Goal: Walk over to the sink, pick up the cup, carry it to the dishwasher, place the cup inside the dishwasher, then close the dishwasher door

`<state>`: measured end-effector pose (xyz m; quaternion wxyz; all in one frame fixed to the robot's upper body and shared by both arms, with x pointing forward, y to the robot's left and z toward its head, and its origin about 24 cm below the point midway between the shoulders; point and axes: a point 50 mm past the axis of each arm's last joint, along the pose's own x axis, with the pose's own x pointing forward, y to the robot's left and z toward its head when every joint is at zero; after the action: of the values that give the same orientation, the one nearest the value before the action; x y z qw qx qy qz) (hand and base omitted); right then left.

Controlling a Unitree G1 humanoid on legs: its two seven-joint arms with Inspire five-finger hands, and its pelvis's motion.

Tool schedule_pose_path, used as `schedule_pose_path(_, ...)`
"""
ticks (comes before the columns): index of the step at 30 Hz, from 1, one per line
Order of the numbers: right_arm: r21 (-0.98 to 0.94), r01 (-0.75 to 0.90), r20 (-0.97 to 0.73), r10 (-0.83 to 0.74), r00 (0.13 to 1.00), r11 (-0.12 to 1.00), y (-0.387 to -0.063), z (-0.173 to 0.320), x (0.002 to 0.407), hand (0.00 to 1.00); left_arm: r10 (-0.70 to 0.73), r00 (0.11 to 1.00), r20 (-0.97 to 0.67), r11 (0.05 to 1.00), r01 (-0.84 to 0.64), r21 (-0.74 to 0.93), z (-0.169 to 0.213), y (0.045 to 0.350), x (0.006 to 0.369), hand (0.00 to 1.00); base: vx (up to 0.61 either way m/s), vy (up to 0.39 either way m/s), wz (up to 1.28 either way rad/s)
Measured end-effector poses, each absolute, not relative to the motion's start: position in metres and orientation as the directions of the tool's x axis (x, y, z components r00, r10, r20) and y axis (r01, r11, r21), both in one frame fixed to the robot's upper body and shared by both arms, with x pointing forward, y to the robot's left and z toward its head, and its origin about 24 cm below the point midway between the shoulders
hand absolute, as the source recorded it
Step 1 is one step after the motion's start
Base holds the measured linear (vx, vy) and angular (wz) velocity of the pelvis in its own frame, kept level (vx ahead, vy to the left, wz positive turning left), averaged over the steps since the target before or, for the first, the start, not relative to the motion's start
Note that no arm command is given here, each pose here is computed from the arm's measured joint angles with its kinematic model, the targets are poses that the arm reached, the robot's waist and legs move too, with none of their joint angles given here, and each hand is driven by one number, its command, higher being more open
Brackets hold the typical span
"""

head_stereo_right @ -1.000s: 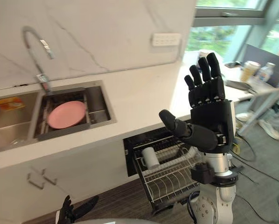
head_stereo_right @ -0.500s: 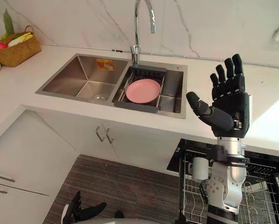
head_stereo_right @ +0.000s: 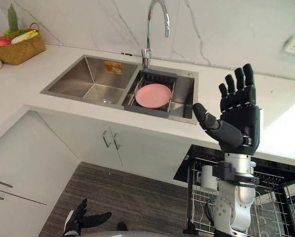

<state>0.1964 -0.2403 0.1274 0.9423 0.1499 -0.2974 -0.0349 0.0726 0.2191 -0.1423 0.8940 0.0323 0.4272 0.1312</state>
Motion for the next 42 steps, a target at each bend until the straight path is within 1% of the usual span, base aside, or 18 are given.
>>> schedule_pose_path(1,0.307,-0.02,0.551,-0.161,0.819,0.951,-0.241,0.128,0.196,1.0,0.265,0.599,-0.756,0.962,-0.218,0.165,-0.142,0.219,0.072,1.0,-0.01,-0.061,-0.12)
schedule_pose_path(2,0.304,-0.028,0.509,-0.138,0.85,0.952,-0.234,0.119,0.17,1.0,0.199,0.632,-0.749,0.968,-0.246,0.049,-0.143,0.185,0.077,1.0,0.0,-0.018,-0.04)
schedule_pose_path(8,0.312,-0.05,0.508,-0.122,0.853,0.949,-0.228,0.119,0.172,1.0,0.202,0.63,-0.75,0.966,-0.254,0.047,-0.143,0.186,0.076,1.0,0.0,0.0,-0.02)
schedule_pose_path(12,0.344,-0.109,0.507,-0.086,0.858,0.933,-0.214,0.116,0.176,1.0,0.247,0.602,-0.76,0.925,-0.379,0.0,-0.145,0.191,0.071,1.0,0.0,0.0,-0.05)
schedule_pose_path(14,0.361,-0.15,0.511,-0.061,0.857,0.92,-0.204,0.115,0.178,1.0,0.29,0.558,-0.778,0.872,-0.489,-0.026,-0.148,0.195,0.063,1.0,0.0,0.0,0.0)
schedule_pose_path(15,0.366,-0.156,0.511,-0.058,0.857,0.917,-0.202,0.115,0.179,1.0,0.301,0.545,-0.783,0.858,-0.514,-0.028,-0.149,0.196,0.061,1.0,0.01,0.004,0.08)
schedule_pose_path(17,0.364,-0.168,0.526,-0.053,0.849,0.916,-0.199,0.117,0.179,1.0,0.34,0.503,-0.794,0.787,-0.615,-0.053,-0.152,0.202,0.057,1.0,0.01,-0.004,0.12)
schedule_pose_path(20,0.358,-0.128,0.532,-0.089,0.842,0.925,-0.205,0.119,0.175,1.0,0.36,0.472,-0.805,0.716,-0.693,-0.086,-0.153,0.206,0.053,1.0,-0.13,0.035,0.46)
schedule_pose_path(21,0.352,-0.123,0.534,-0.091,0.841,0.928,-0.207,0.12,0.175,1.0,0.366,0.462,-0.808,0.708,-0.701,-0.08,-0.153,0.209,0.051,1.0,-0.05,0.108,0.16)
schedule_pose_path(24,0.353,-0.119,0.562,-0.109,0.82,0.928,-0.208,0.126,0.175,1.0,0.376,0.348,-0.859,0.639,-0.768,-0.032,-0.159,0.211,0.021,1.0,0.06,0.157,-0.22)
schedule_pose_path(26,0.351,-0.118,0.582,-0.118,0.805,0.929,-0.208,0.13,0.176,1.0,0.374,0.293,-0.88,0.605,-0.797,-0.008,-0.162,0.209,0.003,1.0,0.18,0.352,-0.44)
schedule_pose_path(27,0.357,-0.117,0.579,-0.121,0.806,0.927,-0.207,0.129,0.176,1.0,0.381,0.282,-0.881,0.599,-0.8,0.003,-0.161,0.21,-0.002,1.0,0.28,0.429,-0.55)
schedule_pose_path(29,0.364,-0.152,0.577,-0.094,0.811,0.919,-0.2,0.129,0.179,1.0,0.422,0.284,-0.861,0.598,-0.801,0.029,-0.158,0.213,-0.01,1.0,0.3,0.297,-0.6)
schedule_pose_path(31,0.364,-0.188,0.579,-0.063,0.813,0.912,-0.193,0.129,0.18,1.0,0.43,0.296,-0.853,0.62,-0.783,0.041,-0.157,0.213,-0.011,1.0,0.24,0.247,-0.67)
schedule_pose_path(35,0.355,-0.148,0.573,-0.089,0.815,0.923,-0.2,0.129,0.171,1.0,0.383,0.353,-0.854,0.678,-0.735,0.0,-0.159,0.215,0.008,1.0,0.21,0.254,-0.37)
schedule_pose_path(39,0.371,-0.135,0.562,-0.106,0.82,0.919,-0.199,0.127,0.172,1.0,0.363,0.364,-0.858,0.689,-0.725,-0.016,-0.159,0.215,0.014,1.0,0.21,0.137,-0.62)
schedule_pose_path(42,0.35,-0.117,0.585,-0.119,0.802,0.929,-0.201,0.13,0.17,1.0,0.358,0.411,-0.838,0.718,-0.695,-0.034,-0.157,0.217,0.028,1.0,0.18,0.034,-0.26)
